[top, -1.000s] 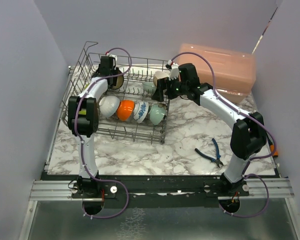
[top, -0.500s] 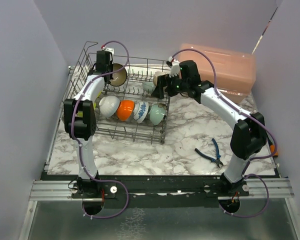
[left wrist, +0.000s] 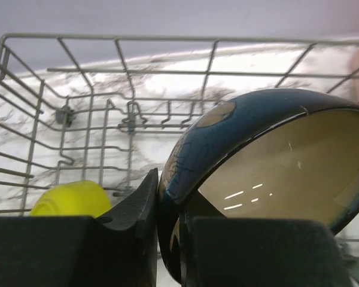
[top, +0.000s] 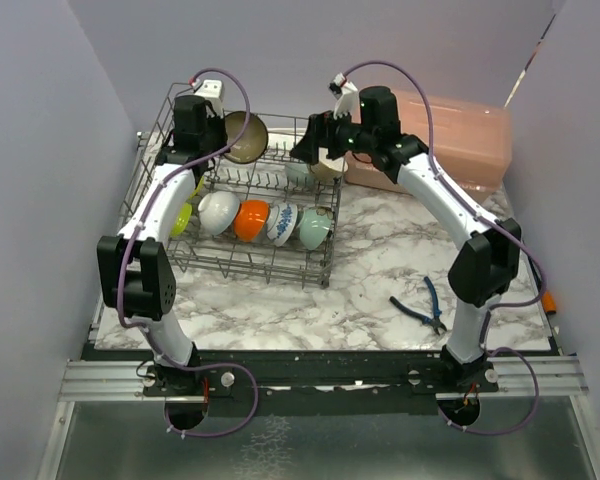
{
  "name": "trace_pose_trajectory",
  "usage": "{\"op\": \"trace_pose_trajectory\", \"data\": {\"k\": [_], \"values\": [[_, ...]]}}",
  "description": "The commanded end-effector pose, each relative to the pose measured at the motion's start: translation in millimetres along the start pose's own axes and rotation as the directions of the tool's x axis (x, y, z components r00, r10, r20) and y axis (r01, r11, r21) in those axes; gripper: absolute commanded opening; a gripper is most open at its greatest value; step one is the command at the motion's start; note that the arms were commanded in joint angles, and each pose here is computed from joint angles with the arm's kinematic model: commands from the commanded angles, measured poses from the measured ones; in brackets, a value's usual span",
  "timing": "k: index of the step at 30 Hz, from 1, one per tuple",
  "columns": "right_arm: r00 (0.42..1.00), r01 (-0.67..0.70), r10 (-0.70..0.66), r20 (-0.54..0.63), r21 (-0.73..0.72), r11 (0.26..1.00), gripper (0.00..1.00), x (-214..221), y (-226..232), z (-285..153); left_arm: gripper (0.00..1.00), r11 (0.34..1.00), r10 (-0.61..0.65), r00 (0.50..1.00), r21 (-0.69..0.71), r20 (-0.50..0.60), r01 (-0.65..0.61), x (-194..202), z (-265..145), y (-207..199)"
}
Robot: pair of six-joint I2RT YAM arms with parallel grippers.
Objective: Load the bowls into the dish rack
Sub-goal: Turn the bowl upside down on the dish rack.
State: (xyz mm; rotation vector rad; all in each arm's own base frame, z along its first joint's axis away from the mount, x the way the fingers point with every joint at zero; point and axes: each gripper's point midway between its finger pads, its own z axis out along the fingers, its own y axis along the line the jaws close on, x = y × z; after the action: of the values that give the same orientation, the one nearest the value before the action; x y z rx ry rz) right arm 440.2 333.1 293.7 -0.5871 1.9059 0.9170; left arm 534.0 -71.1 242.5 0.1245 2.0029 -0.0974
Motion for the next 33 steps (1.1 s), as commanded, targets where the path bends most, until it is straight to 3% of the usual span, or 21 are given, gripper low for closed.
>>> {"op": "trace_pose_trajectory", "data": {"k": [1, 7, 9, 11, 13, 15, 16, 20, 21, 25, 33], "values": [[0.997, -0.079, 0.077, -0.026, -0.109, 0.991, 1.00, 0, 7, 27, 0.00, 0.960, -0.145, 0.966, 0.268, 0.214, 0.084, -61, -48, -53], [0.994, -0.106, 0.103, -0.026, -0.193, 0.975, 0.96, -6, 18, 56, 0.00, 0.931, -0.145, 0.971, 0.358, 0.187, 0.070, -41, -67, -93], [0.994, -0.106, 0.102, -0.029, -0.207, 0.973, 0.89, -5, 22, 62, 0.00, 0.928, -0.135, 0.974, 0.367, 0.184, 0.059, -36, -71, -99], [0.993, -0.116, 0.110, -0.043, -0.196, 0.974, 0.74, 0, 20, 68, 0.00, 0.922, -0.145, 0.968, 0.382, 0.203, 0.058, -41, -77, -102], [0.992, -0.123, 0.115, -0.055, -0.166, 0.978, 0.44, 6, 13, 71, 0.05, 0.916, -0.165, 0.961, 0.396, 0.224, 0.065, -46, -84, -104], [0.992, -0.117, 0.110, -0.062, -0.135, 0.984, 0.13, 12, 7, 71, 0.21, 0.903, -0.173, 0.954, 0.426, 0.247, 0.054, -52, -92, -108], [0.993, -0.107, 0.101, -0.059, -0.113, 0.988, 0.02, 13, 3, 69, 0.37, 0.897, -0.172, 0.953, 0.439, 0.250, 0.047, -51, -96, -110], [0.997, -0.065, 0.061, -0.042, -0.096, 0.993, 0.00, 10, 4, 54, 0.95, 0.880, -0.240, 0.945, 0.461, 0.222, 0.115, -48, -109, -105], [0.999, -0.048, 0.045, -0.031, -0.110, 0.993, 0.00, 6, 8, 49, 0.98, 0.866, -0.267, 0.941, 0.479, 0.206, 0.141, -47, -113, -104], [0.999, -0.012, 0.017, 0.028, -0.185, 0.983, 0.00, -7, 30, 26, 0.99, 0.761, -0.360, 0.931, 0.598, 0.065, 0.253, -31, -129, -116], [0.995, 0.040, -0.016, 0.094, -0.256, 0.966, 0.00, -30, 57, 0, 0.99, 0.579, -0.448, 0.860, 0.654, -0.244, 0.487, 13, -144, -138]]}}
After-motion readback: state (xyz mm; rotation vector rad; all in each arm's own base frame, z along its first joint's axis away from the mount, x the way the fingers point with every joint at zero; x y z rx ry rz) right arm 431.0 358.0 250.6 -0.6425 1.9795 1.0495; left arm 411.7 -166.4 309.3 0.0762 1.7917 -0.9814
